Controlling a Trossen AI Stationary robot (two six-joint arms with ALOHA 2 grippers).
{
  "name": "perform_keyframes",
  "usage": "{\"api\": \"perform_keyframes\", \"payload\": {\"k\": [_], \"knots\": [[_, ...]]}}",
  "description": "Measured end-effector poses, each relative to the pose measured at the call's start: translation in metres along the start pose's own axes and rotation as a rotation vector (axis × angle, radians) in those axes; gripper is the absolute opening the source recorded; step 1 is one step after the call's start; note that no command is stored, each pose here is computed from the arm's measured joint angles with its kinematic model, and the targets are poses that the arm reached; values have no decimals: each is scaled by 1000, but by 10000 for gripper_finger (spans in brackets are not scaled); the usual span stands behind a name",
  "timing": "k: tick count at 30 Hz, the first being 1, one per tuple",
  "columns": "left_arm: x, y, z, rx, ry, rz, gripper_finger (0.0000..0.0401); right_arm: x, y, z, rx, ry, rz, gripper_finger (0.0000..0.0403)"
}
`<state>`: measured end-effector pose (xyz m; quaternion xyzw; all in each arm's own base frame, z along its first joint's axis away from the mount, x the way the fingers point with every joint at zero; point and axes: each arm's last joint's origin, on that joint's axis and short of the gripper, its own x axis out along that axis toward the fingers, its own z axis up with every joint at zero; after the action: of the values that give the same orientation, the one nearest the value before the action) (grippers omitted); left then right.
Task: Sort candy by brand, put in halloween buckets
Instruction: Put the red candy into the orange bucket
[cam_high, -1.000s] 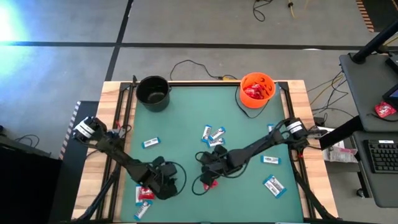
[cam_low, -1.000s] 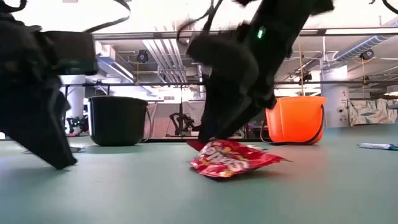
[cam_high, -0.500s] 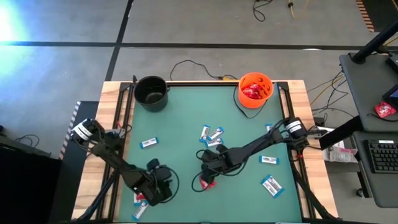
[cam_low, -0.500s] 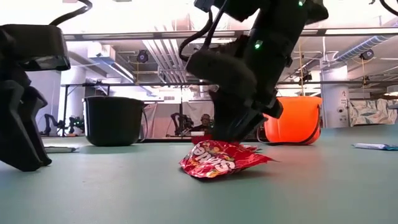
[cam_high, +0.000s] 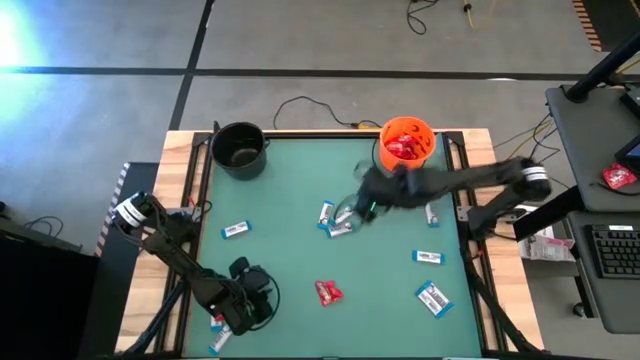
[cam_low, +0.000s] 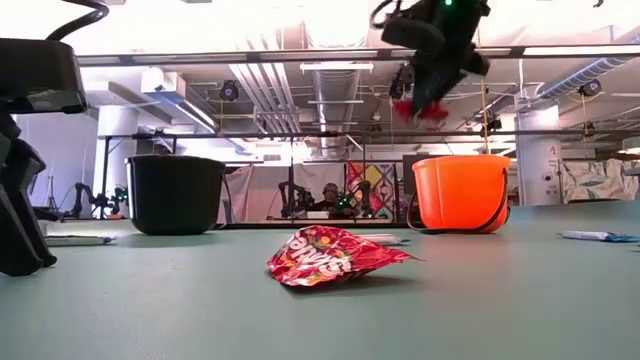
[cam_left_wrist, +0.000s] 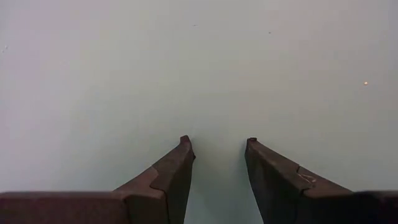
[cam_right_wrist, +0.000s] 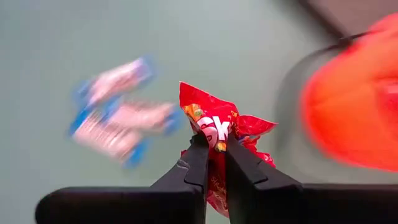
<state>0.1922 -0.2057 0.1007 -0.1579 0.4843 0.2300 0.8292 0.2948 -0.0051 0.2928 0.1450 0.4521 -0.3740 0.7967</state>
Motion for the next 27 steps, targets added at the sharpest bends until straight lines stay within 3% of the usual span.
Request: {"api": "perform_keyframes", "payload": {"k": [3,7,11,20,27], "knots": [[0,0,0,-49,-16,1,138,-3,-47,18,108,-74,-105,22],[-1,0,1,-135,-45,-1,138,16,-104,29,262,-47,-236,22],[-1,1,1,-144,-65,-3,138,42,-140,27,394,-20,-276,22],[-4,-3,-6,-130,-67,-39,138,100,-166,11,512,-17,-305,40],[-8,-6,-7,-129,-74,-55,138,88,-169,28,486,-56,-252,142]]}}
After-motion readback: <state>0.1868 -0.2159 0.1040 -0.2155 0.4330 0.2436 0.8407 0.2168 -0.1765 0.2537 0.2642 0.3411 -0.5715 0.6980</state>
